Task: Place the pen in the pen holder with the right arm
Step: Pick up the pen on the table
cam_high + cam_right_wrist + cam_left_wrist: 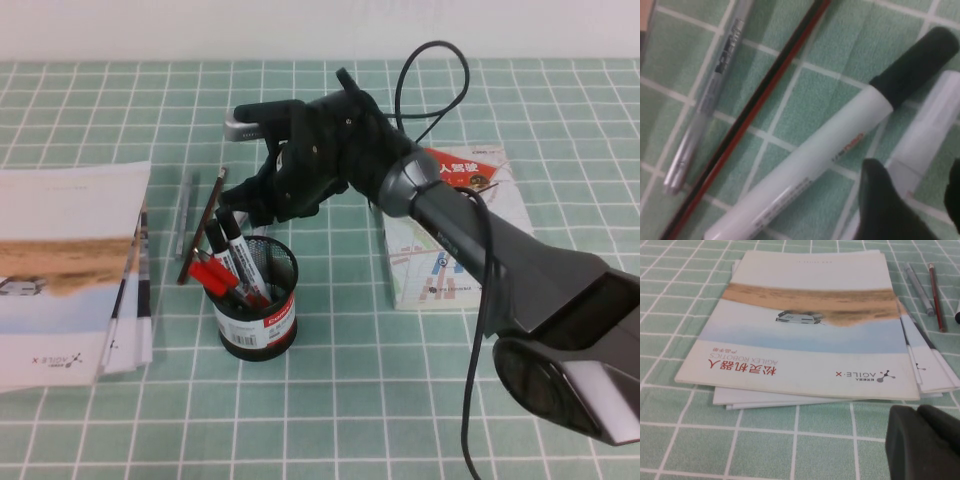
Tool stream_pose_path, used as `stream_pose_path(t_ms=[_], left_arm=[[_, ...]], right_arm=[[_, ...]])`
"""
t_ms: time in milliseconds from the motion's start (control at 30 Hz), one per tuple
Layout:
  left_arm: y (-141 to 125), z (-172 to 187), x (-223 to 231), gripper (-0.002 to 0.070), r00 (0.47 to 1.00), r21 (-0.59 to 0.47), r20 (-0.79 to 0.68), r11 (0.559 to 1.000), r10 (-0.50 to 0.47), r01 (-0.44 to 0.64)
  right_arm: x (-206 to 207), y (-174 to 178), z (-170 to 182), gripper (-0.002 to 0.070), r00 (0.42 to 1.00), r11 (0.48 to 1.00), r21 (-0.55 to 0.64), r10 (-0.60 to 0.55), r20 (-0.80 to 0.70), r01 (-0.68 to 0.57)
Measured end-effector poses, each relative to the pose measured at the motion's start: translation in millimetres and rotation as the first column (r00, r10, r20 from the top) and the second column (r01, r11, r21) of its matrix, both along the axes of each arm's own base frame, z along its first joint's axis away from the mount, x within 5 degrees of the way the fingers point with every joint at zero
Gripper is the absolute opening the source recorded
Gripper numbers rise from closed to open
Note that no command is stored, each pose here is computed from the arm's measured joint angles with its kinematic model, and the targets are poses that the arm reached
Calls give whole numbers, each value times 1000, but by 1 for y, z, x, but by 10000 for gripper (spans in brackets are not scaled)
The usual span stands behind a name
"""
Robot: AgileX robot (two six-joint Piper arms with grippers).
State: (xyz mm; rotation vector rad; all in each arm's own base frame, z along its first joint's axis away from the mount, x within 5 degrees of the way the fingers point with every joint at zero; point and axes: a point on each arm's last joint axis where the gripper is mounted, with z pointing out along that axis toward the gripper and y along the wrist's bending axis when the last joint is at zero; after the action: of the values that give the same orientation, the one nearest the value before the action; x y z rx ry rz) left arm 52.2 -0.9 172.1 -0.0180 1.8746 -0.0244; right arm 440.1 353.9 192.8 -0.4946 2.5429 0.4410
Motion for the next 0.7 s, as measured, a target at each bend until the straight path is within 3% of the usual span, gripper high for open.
stream_pose_path(t_ms=[700], left_arm=[[0,0,0,-4,1000,0,0,1000,0,0]], right_arm=[[-5,-3,-11,258,1000,986,-168,12,-4,-13]])
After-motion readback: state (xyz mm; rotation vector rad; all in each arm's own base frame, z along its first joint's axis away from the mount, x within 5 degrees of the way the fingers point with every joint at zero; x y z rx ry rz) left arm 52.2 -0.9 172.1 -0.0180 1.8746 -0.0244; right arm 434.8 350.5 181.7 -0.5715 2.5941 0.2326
